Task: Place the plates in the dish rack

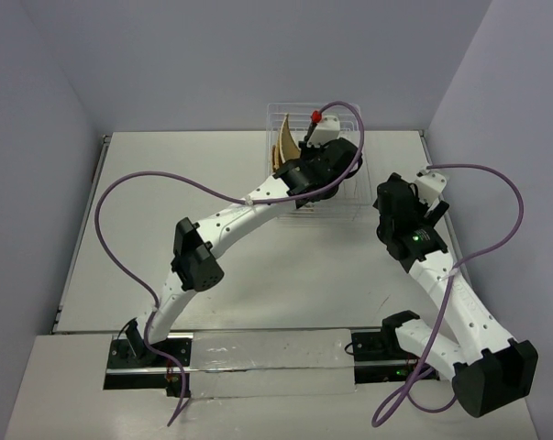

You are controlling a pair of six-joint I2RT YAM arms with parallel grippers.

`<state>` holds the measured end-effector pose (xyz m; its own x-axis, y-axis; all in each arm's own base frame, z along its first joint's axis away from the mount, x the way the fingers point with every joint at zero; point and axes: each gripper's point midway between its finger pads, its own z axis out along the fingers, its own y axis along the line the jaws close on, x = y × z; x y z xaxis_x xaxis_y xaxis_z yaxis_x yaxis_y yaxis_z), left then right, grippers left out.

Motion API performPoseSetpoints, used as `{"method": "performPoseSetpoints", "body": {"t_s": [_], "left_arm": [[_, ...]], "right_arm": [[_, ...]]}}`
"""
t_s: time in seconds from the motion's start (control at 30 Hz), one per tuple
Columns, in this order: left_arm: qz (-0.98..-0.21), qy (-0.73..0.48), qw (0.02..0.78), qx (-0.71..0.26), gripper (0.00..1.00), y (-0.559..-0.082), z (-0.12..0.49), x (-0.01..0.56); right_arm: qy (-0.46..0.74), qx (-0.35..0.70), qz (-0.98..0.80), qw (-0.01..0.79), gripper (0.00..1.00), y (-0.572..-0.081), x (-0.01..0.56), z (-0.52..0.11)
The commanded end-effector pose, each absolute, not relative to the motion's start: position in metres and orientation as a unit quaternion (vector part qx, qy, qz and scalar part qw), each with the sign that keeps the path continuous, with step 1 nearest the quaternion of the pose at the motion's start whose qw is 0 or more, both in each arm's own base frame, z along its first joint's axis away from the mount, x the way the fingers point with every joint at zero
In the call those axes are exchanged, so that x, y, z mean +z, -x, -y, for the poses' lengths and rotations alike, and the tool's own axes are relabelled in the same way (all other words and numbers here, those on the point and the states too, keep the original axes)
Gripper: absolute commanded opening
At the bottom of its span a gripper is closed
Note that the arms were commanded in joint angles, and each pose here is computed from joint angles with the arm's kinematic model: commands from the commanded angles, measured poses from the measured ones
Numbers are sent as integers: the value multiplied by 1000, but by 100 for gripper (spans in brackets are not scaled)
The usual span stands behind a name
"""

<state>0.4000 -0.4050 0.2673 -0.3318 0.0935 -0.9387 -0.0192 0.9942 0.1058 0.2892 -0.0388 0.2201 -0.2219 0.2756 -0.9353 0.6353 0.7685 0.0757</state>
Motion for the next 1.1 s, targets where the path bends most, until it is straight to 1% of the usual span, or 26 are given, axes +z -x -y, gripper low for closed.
{"method": "performPoseSetpoints", "body": {"t_s": [0.0, 0.17, 0.37, 0.53, 0.67, 0.73, 0.77, 0.83, 0.9, 1.07], "left_arm": [[-787, 35, 616, 24, 0, -407, 405, 300], [-788, 45, 612, 38, 0, -409, 398, 293], [-778, 54, 624, 55, 0, -411, 393, 299], [-756, 59, 643, 102, 0, -412, 388, 302], [-711, 62, 660, 235, 0, -402, 372, 309], [-706, 81, 643, 284, 0, -398, 364, 311], [-718, 107, 632, 272, 0, -395, 353, 309], [-732, 102, 607, 290, 0, -400, 349, 294], [-734, 76, 601, 307, 0, -400, 357, 281], [-737, 78, 601, 300, 0, -394, 360, 282]], "right_arm": [[-312, -169, -753, 554, 100, -290, 225, 44], [-311, -169, -756, 551, 100, -292, 223, 43], [-306, -170, -761, 546, 100, -294, 220, 42], [-308, -172, -759, 547, 100, -292, 220, 44], [-308, -174, -759, 547, 100, -292, 220, 44], [-307, -174, -760, 546, 100, -292, 219, 44], [-308, -173, -760, 546, 100, -293, 219, 44], [-307, -170, -762, 544, 100, -294, 218, 43], [-305, -167, -765, 542, 100, -295, 217, 42], [-302, -162, -770, 538, 100, -298, 214, 40]]}}
